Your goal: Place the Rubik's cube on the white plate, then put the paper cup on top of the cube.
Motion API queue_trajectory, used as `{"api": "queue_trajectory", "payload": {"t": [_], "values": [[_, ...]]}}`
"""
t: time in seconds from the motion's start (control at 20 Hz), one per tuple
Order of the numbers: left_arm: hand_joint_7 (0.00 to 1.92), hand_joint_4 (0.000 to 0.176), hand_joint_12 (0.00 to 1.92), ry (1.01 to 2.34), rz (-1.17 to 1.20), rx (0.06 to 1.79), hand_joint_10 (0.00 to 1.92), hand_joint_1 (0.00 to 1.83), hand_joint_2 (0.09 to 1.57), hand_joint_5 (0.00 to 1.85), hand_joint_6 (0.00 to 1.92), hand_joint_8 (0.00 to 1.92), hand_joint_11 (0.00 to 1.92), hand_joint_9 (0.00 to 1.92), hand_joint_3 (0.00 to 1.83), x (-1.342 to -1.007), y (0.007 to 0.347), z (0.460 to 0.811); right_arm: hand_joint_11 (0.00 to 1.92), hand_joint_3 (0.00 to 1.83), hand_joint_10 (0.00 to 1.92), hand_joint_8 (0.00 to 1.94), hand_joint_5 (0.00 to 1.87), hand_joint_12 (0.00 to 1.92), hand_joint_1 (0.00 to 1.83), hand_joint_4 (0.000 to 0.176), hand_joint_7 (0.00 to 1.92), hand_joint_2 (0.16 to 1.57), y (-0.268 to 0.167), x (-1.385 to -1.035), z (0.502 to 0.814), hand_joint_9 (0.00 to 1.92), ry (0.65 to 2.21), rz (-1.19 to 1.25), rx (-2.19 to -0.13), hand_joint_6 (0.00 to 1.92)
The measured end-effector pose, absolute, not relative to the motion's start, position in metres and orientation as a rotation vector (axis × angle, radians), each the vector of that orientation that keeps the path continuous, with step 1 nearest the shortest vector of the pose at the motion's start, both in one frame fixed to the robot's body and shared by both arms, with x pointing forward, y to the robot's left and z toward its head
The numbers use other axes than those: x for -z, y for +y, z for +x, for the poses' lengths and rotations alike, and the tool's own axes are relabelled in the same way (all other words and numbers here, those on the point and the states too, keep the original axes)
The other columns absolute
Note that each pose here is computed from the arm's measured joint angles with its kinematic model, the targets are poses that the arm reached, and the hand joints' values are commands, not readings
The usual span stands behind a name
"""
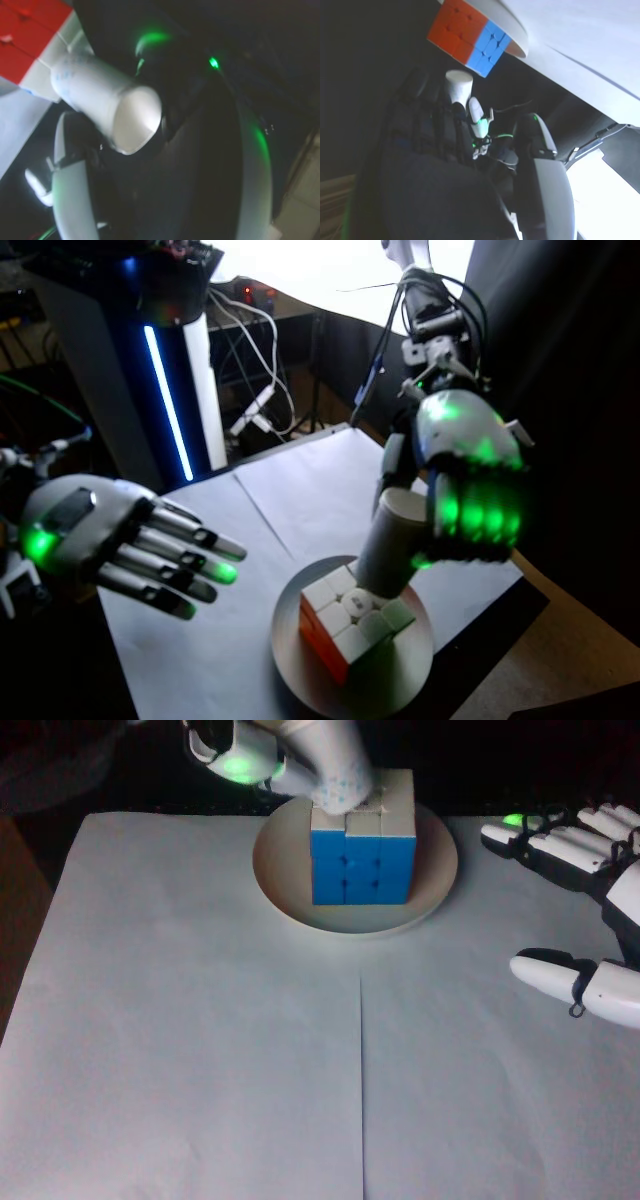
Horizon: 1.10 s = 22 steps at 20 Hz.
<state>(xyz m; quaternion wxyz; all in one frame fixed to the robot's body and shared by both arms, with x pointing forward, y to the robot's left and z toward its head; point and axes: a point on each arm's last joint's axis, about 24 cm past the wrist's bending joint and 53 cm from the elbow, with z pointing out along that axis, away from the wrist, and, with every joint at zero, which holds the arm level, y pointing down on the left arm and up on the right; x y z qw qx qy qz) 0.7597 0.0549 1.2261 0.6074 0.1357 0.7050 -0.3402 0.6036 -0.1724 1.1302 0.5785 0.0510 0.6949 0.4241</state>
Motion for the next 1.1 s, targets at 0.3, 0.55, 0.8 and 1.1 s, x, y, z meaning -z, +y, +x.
{"api": "queue_trajectory", "payload": {"t": [0.3, 0.55, 0.8, 1.1], "values": [[0.17, 0.000, 1.92, 1.627, 0.357, 0.779, 1.85, 1.01, 1.30, 0.61, 1.58, 1.66, 0.39, 0.24, 0.04, -1.224, 0.038, 0.759, 0.00, 0.00, 0.73, 0.00, 0.18, 1.14, 0.65, 0.000, 0.22, 1.25, -0.171, -1.128, 0.602, 0.00, 1.629, 0.116, -0.996, 0.00], [0.19, 0.057, 1.70, 1.635, 0.370, 0.769, 0.61, 0.94, 1.13, 0.13, 0.56, 0.05, 0.01, 0.08, 0.00, -1.222, 0.035, 0.758, 0.00, 0.00, 0.76, 0.01, 0.18, 1.08, 0.64, 0.003, 0.23, 1.24, -0.172, -1.127, 0.602, 0.00, 1.633, 0.123, -0.991, 0.00], [0.00, 0.122, 1.35, 1.638, 0.370, 0.766, 0.05, 0.76, 1.10, 0.05, 0.00, 0.00, 0.00, 0.00, 0.00, -1.221, 0.036, 0.759, 0.00, 0.00, 0.75, 0.01, 0.18, 1.10, 0.66, 0.000, 0.23, 1.25, -0.173, -1.126, 0.602, 0.00, 1.635, 0.125, -0.990, 0.00], [0.00, 0.147, 0.73, 1.619, 0.359, 0.780, 0.00, 0.67, 1.03, 0.00, 0.00, 0.00, 0.00, 0.00, 0.00, -1.228, 0.043, 0.756, 0.00, 0.00, 0.73, 0.00, 0.16, 1.14, 0.67, 0.000, 0.21, 1.25, -0.174, -1.126, 0.603, 0.00, 1.635, 0.128, -0.988, 0.00]]}}
